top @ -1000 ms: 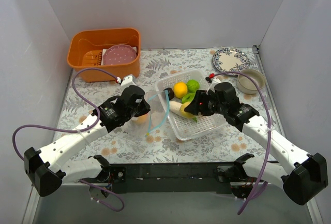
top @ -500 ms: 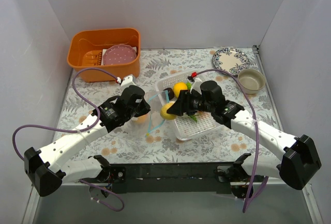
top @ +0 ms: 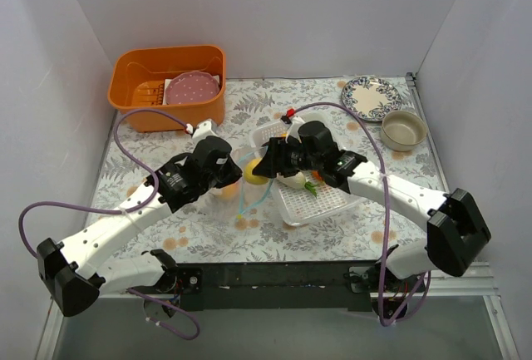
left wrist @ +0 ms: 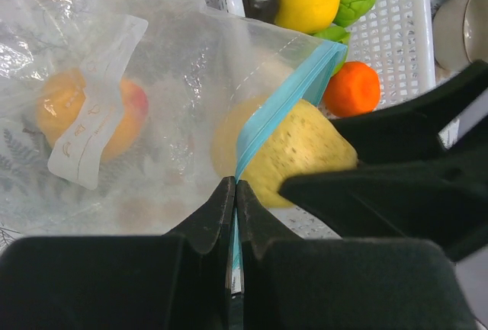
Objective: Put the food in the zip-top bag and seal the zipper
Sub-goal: Place the fake fruit in the zipper food storage bag.
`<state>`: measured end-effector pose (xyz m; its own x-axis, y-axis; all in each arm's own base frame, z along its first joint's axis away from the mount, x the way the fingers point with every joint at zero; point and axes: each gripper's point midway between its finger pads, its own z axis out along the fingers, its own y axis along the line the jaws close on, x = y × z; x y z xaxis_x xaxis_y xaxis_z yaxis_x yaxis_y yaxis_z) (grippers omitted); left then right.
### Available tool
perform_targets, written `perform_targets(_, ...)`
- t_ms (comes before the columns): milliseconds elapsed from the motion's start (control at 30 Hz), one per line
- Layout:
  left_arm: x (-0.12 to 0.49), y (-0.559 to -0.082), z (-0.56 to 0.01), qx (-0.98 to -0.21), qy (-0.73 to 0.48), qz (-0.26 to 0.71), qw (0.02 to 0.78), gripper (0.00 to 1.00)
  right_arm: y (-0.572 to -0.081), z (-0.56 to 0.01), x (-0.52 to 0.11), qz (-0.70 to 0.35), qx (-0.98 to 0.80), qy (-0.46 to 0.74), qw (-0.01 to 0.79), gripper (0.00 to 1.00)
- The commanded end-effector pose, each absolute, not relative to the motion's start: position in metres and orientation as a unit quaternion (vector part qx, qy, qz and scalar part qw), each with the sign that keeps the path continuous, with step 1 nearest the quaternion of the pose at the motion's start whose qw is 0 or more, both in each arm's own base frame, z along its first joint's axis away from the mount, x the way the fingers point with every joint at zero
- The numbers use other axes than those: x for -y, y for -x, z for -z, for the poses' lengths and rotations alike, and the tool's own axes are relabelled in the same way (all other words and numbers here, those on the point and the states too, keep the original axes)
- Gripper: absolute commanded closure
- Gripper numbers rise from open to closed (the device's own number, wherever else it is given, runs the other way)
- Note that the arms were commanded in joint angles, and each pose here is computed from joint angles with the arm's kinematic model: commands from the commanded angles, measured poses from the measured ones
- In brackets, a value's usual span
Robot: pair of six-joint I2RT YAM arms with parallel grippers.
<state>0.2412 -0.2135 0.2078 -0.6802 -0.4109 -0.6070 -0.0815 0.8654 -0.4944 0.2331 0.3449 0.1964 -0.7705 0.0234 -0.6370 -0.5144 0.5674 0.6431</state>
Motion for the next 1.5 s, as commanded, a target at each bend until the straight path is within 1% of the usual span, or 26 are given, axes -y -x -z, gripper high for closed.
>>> perform_targets(0,0.205,-0.236,-0.237,-0.873,0.163,0.242,0.390,1.00,-0.257,-0.201,-0.356,-0.414,-0.834,0.160,0.327,0.70)
perform_targets(67,0.200,-0.233,-0.240,-0.869,0.182,0.244,0.390,1.00,-0.264,-0.191,-0.363,-0.405,-0.841,0.169,0.318,0.70)
perform_targets(133,0.192,-0.230,-0.238,-0.870,0.195,0.235,0.387,1.00,-0.271,-0.197,-0.372,-0.407,-0.835,0.182,0.324,0.70)
perform_targets(167,0.190,-0.228,-0.238,-0.870,0.202,0.233,0.385,1.00,-0.275,-0.188,-0.376,-0.400,-0.840,0.185,0.317,0.70)
perform_targets(233,0.185,-0.224,-0.239,-0.869,0.216,0.232,0.380,1.00,-0.285,-0.196,-0.384,-0.398,-0.833,0.199,0.329,0.69)
perform_targets(300,0.181,-0.219,-0.238,-0.869,0.230,0.231,0.372,1.00,-0.293,-0.188,-0.392,-0.393,-0.835,0.210,0.322,0.69)
perform_targets(333,0.181,-0.218,-0.240,-0.868,0.232,0.235,0.370,1.00,-0.297,-0.203,-0.401,-0.404,-0.822,0.230,0.328,0.69)
perform_targets(367,0.180,-0.217,-0.241,-0.867,0.233,0.237,0.371,1.00,-0.300,-0.195,-0.408,-0.402,-0.826,0.238,0.314,0.69)
perform_targets(433,0.176,-0.218,-0.241,-0.863,0.238,0.232,0.379,1.00,-0.300,-0.202,-0.418,-0.414,-0.819,0.258,0.302,0.69)
perform_targets(600,0.164,-0.223,-0.245,-0.858,0.247,0.208,0.399,1.00,-0.289,-0.195,-0.420,-0.433,-0.813,0.264,0.284,0.67)
perform_targets(700,0.159,-0.226,-0.246,-0.855,0.250,0.196,0.411,1.00,-0.279,-0.193,-0.413,-0.440,-0.811,0.267,0.277,0.59)
perform_targets(767,0.158,-0.229,-0.247,-0.853,0.248,0.192,0.418,1.00,-0.269,-0.193,-0.410,-0.447,-0.808,0.272,0.269,0.47)
perform_targets(833,0.159,-0.231,-0.246,-0.853,0.246,0.188,0.421,1.00,-0.262,-0.199,-0.407,-0.458,-0.802,0.277,0.266,0.33)
perform_targets(900,0.160,-0.235,-0.245,-0.854,0.244,0.181,0.423,1.00,-0.257,-0.199,-0.402,-0.459,-0.801,0.277,0.265,0.27)
perform_targets(933,0.161,-0.235,-0.244,-0.855,0.243,0.180,0.422,1.00,-0.255,-0.208,-0.400,-0.463,-0.796,0.277,0.273,0.18)
perform_targets(1000,0.164,-0.238,-0.244,-0.855,0.240,0.180,0.422,1.00,-0.251,-0.214,-0.396,-0.467,-0.792,0.276,0.281,0.16)
perform_targets(1033,0.165,-0.239,-0.243,-0.856,0.238,0.180,0.423,1.00,-0.248,-0.226,-0.393,-0.471,-0.785,0.277,0.293,0.14)
perform_targets(1167,0.169,-0.242,-0.247,-0.854,0.235,0.186,0.426,1.00,-0.243,-0.247,-0.380,-0.469,-0.778,0.270,0.321,0.12)
perform_targets(1200,0.169,-0.242,-0.249,-0.853,0.234,0.186,0.427,1.00,-0.245,-0.237,-0.371,-0.449,-0.793,0.254,0.326,0.12)
perform_targets(1233,0.169,-0.243,-0.251,-0.852,0.234,0.187,0.429,1.00,-0.245,-0.242,-0.363,-0.440,-0.795,0.244,0.340,0.12)
perform_targets(1300,0.167,-0.241,-0.253,-0.851,0.234,0.189,0.430,1.00,-0.252,-0.231,-0.348,-0.402,-0.817,0.216,0.353,0.12)
perform_targets(1367,0.166,-0.240,-0.256,-0.849,0.236,0.192,0.432,1.00,-0.246,-0.215,-0.337,-0.386,-0.832,0.207,0.339,0.13)
perform_targets(1467,0.162,-0.236,-0.262,-0.843,0.239,0.202,0.437,1.00,-0.239,-0.196,-0.330,-0.379,-0.847,0.194,0.318,0.18)
